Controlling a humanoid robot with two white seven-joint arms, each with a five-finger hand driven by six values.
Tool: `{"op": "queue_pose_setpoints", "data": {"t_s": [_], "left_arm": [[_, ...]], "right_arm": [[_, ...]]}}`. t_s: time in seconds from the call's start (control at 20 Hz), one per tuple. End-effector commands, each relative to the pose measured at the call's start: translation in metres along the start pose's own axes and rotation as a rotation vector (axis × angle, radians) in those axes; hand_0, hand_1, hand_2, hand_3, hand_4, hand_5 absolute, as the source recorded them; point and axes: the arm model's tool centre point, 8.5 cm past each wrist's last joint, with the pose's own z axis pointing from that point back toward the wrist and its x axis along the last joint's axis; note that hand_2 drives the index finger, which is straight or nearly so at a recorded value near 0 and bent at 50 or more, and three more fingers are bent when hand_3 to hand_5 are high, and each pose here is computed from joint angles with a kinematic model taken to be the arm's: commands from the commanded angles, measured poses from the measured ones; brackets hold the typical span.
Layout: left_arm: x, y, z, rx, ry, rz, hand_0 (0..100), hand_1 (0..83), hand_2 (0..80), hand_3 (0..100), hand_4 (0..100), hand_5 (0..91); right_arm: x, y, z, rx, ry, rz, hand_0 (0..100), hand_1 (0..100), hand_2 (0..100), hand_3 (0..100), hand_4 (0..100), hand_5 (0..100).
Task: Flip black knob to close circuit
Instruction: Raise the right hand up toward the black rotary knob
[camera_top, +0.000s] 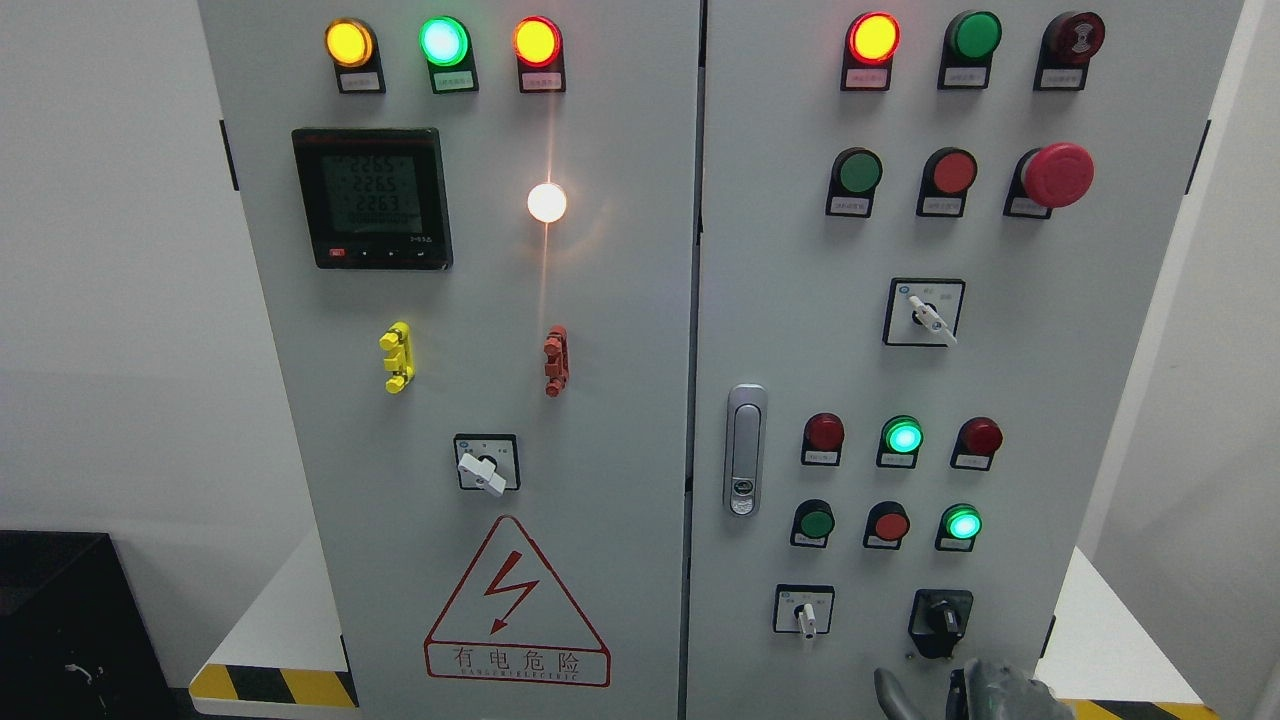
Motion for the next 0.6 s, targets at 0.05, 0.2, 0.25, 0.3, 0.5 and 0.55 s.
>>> {"op": "queue_pose_setpoints", "data": {"t_s": [0.05,0.2,0.25,0.3,0.5,0.55], "left_arm": [[-0.0048,-0.0018,0.0,-0.004,-0.006,0.003,12,55.6,0.0,0,0,0.0],[-0.0048,-0.0018,0.0,-0.004,-0.006,0.003,12,55.6,0.0,0,0,0.0],[-0.0048,-0.0018,0.0,-0.004,-0.006,0.003,12,55.6,0.0,0,0,0.0],[-0.0048,-0.0018,0.0,-0.004,-0.006,0.003,12,55.6,0.0,0,0,0.0],[-0.0038,-0.0018,0.0,-0.004,-0.007,0.004,12,55.6,0.0,0,0,0.0],[-0.0048,-0.0018,0.0,-0.004,-0.006,0.003,12,55.6,0.0,0,0,0.0]], "right_arm": [[-0.0065,-0.0057,-0.0034,-0.014,0.022,-0.002,0,0,94,100,100,100],[-0.0033,-0.0097,-0.0066,-0.024,0.016,-0.006,0,0,94,100,100,100],[-0.002,-0.0112,-0.0081,-0.028,0.014,-0.007,0,0,94,100,100,100],[-0.001,-0.0122,-0.0092,-0.031,0.013,-0.008,0,0,94,100,100,100],[-0.0051,-0.0125,-0.0109,-0.033,0.024,0.004,0,0,94,100,100,100],[-0.006,-0.0133,-0.0109,-0.035,0.027,0.004,0,0,94,100,100,100]]}}
